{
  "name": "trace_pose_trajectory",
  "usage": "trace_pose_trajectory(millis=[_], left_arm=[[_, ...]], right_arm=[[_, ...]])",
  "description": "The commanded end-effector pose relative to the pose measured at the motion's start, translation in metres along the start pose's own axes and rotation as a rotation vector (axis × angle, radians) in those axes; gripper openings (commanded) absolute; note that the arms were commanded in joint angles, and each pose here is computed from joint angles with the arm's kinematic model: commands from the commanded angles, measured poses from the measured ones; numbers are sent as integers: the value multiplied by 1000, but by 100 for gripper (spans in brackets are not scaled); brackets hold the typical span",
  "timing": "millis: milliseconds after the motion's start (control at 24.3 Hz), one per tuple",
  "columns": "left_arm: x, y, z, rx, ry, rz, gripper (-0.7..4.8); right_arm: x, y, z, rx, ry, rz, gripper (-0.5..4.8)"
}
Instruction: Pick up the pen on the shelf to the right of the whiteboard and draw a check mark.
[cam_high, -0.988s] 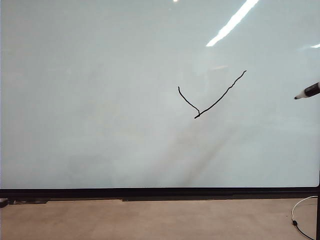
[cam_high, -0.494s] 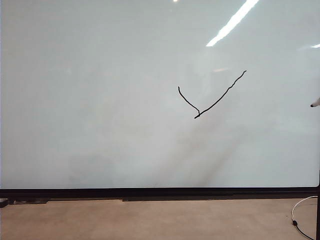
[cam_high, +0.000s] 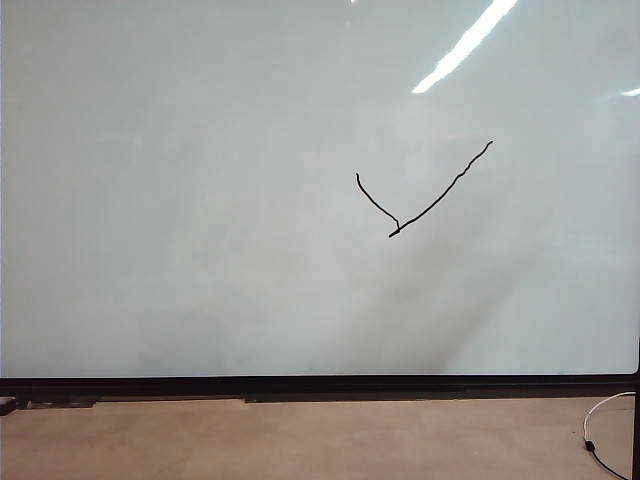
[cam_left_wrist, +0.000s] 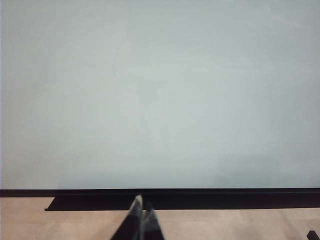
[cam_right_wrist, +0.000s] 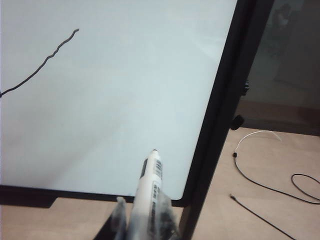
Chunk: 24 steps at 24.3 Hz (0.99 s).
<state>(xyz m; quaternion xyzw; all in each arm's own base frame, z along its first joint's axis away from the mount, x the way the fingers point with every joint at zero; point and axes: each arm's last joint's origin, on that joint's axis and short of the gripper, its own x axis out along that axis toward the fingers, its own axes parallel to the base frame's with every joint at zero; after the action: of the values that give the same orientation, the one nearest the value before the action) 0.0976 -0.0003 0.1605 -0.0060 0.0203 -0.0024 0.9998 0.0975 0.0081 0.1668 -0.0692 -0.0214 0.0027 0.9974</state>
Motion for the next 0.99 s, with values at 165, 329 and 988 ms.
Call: trace_pose_trajectory(millis=[165,329,988], left_arm=[[0,0,2,4,-15,-1,-5],[0,0,2,4,-15,-1,-5],[0,0,2,4,-15,-1,-4]], right_arm=[[0,-7,3,4,-28,-34,-9],[0,-8,2,2,-13,-62,-8],[0,-8,1,12,-2,-60,-8]])
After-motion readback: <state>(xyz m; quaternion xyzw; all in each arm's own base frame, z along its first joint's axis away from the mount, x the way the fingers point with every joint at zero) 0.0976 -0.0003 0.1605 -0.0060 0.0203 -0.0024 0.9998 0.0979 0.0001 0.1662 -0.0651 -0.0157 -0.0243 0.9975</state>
